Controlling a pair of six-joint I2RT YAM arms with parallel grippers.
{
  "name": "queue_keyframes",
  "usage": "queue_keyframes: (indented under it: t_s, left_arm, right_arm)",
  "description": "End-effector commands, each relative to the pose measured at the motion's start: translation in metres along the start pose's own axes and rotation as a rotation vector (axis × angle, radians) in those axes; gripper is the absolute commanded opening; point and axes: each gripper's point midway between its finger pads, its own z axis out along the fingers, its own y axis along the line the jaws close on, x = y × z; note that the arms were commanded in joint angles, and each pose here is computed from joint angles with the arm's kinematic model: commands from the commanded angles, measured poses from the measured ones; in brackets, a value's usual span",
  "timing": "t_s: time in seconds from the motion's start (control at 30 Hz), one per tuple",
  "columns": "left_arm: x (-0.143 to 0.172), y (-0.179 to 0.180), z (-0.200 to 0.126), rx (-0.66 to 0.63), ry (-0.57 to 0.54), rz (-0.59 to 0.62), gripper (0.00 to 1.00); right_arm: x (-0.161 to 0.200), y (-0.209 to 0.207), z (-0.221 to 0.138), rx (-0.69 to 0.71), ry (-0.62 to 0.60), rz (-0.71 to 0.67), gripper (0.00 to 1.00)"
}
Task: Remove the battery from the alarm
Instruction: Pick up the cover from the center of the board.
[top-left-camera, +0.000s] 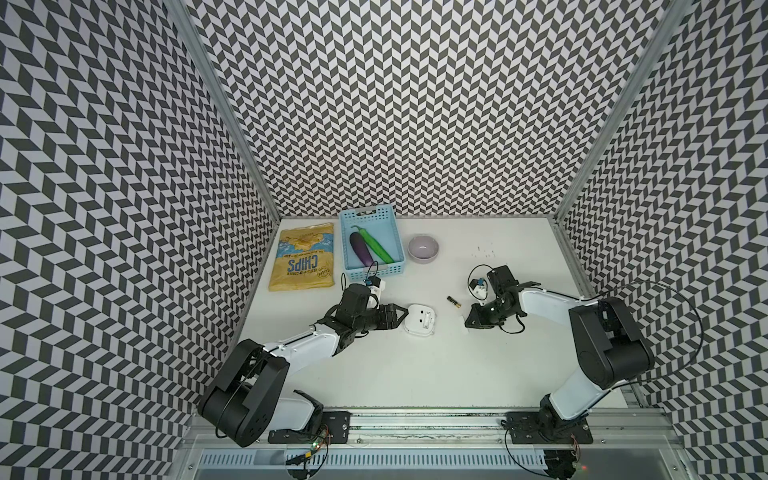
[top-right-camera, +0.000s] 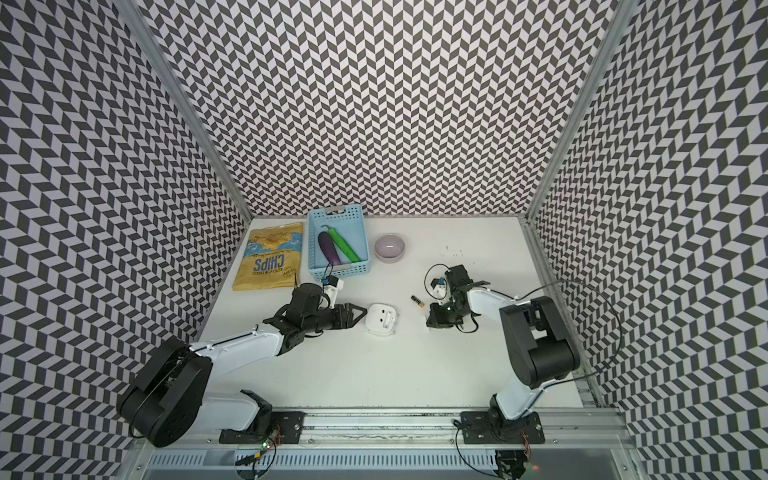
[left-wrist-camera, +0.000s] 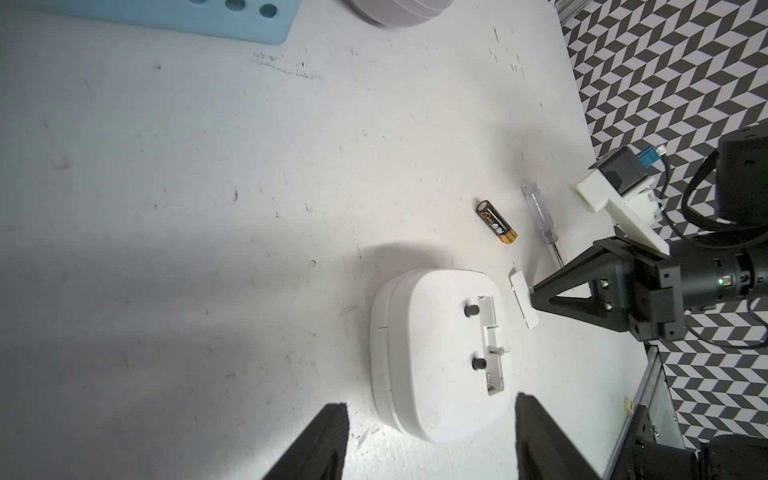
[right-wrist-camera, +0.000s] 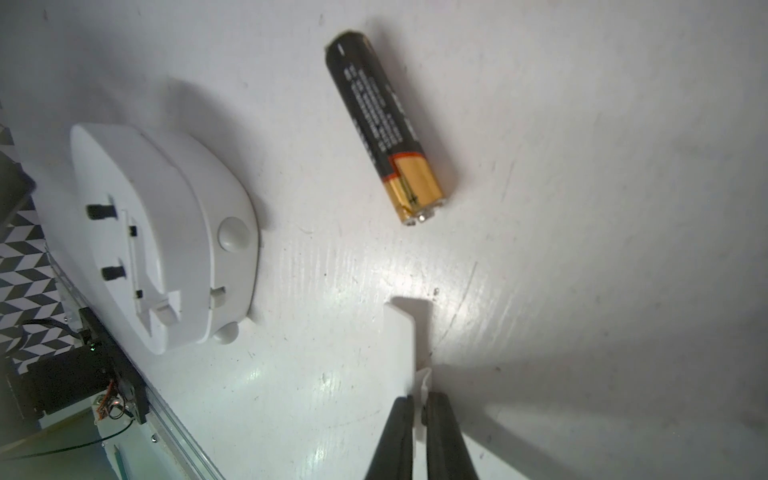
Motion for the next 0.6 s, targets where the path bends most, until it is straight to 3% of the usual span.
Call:
queue_keyframes:
  t_s: [0.0,0.57]
  left_arm:
    - [-0.007,-0.002,-0.001,-0.002,-0.016,0.016,0.63]
    - [0.007,-0.006,0.012,0.081,0.04,-0.021,0.63]
  right_arm:
    - [-0.001,-0.001,0.002,-0.008,-0.005,-0.007,0.1]
    - [-0.007,0.039,-0.024,-0.174,-0.1,-0.032,0.02]
